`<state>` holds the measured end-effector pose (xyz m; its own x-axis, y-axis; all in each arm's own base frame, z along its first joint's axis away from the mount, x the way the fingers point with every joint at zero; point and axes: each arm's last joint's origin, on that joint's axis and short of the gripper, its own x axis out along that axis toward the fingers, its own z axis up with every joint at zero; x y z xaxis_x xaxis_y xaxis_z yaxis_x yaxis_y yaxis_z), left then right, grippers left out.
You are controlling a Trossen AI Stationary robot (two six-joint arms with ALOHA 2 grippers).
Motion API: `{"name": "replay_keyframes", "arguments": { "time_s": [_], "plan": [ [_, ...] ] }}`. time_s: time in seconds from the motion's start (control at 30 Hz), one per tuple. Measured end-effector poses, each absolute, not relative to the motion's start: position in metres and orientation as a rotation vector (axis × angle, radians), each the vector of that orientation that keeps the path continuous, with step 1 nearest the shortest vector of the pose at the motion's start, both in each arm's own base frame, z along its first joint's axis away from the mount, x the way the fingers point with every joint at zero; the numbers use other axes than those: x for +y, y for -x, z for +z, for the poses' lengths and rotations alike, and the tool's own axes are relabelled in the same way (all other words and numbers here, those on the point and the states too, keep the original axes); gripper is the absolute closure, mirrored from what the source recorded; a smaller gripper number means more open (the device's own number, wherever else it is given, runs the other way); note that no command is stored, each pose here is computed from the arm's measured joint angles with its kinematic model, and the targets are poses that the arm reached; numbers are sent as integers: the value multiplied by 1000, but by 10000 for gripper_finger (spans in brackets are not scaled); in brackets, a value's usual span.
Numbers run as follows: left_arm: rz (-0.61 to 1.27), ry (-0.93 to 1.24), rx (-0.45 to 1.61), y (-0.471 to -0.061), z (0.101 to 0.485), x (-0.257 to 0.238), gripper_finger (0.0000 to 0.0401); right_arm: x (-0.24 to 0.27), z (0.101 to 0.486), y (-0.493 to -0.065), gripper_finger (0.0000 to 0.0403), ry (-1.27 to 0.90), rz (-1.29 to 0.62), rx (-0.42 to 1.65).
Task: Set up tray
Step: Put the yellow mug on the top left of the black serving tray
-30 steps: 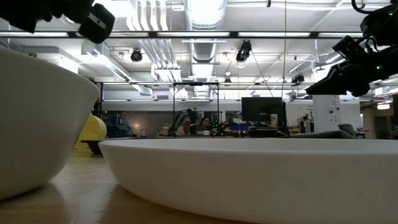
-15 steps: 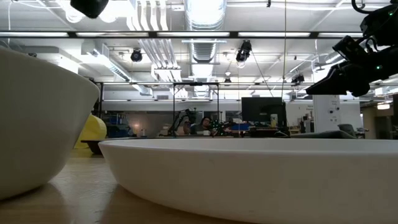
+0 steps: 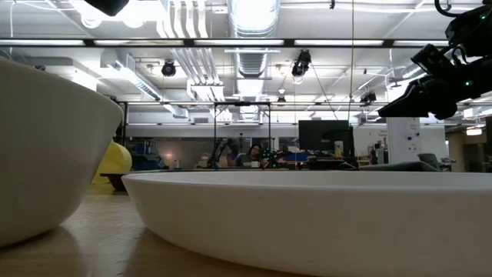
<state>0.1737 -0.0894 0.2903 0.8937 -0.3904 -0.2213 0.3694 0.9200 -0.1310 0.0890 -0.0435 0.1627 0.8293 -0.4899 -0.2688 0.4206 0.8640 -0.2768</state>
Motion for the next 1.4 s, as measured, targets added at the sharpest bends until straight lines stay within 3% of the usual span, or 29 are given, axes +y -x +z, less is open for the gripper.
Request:
{"name": "replay_keyframes", "arguments": {
  "time_s": [0.33, 0.7, 1.17, 1.4],
  "plan": [
    [-275, 10, 341, -181, 305, -109, 310, -43, 163, -89, 280, 210, -487, 340],
    [102, -212, 597, -208, 316, -155, 310, -43, 163, -89, 280, 210, -486, 340],
    [659, -396, 968, -226, 286, -168, 310, -43, 163, -89, 280, 210, -486, 340],
    [675, -429, 1008, -221, 272, -162, 310, -43, 163, -89, 280, 210, -486, 341]
  ]
}}
